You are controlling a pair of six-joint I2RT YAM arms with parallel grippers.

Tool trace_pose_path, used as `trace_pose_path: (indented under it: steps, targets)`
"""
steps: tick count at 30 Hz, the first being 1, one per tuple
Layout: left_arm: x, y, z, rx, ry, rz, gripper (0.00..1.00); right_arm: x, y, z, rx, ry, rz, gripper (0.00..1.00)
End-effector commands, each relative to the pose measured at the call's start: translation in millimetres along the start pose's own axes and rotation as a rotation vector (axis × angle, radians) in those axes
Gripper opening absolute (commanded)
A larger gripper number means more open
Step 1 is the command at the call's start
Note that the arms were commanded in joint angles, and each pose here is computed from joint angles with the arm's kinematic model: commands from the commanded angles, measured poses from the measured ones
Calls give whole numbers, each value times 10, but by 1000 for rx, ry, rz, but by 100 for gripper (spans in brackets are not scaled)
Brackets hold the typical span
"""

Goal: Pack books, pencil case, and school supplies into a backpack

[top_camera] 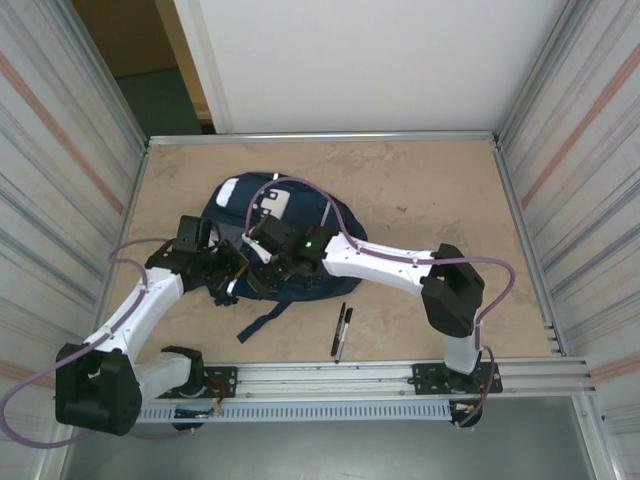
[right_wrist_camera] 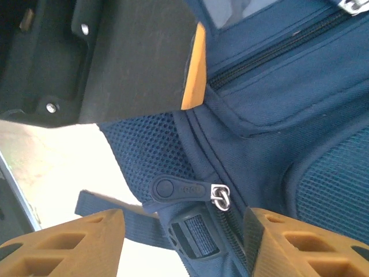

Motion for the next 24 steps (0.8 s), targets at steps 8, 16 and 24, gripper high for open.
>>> trace_pose_path:
  steps: [8, 16, 24]
  targets:
    - [-216, 33, -160, 135, -32, -104, 0, -34, -142, 71, 32, 207, -267, 56]
    - [-214, 58, -170, 136, -54, -98, 0, -38, -71, 62, 2, 106, -364, 31]
    - [-220, 34, -162, 149, -78, -87, 0, 47, 60, -20, 12, -99, -236, 4]
Point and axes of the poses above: each hand's point on the last joint's axis, 136 mm out from that joint toward the fingers, its own y axis back along the fingers, its own x axis along the line the jaws close on, z = x × y, the point moved 3 cm from there along y, back along the fingers, and after that the axes turned 2 degrees about y, right-handed, at the moved point
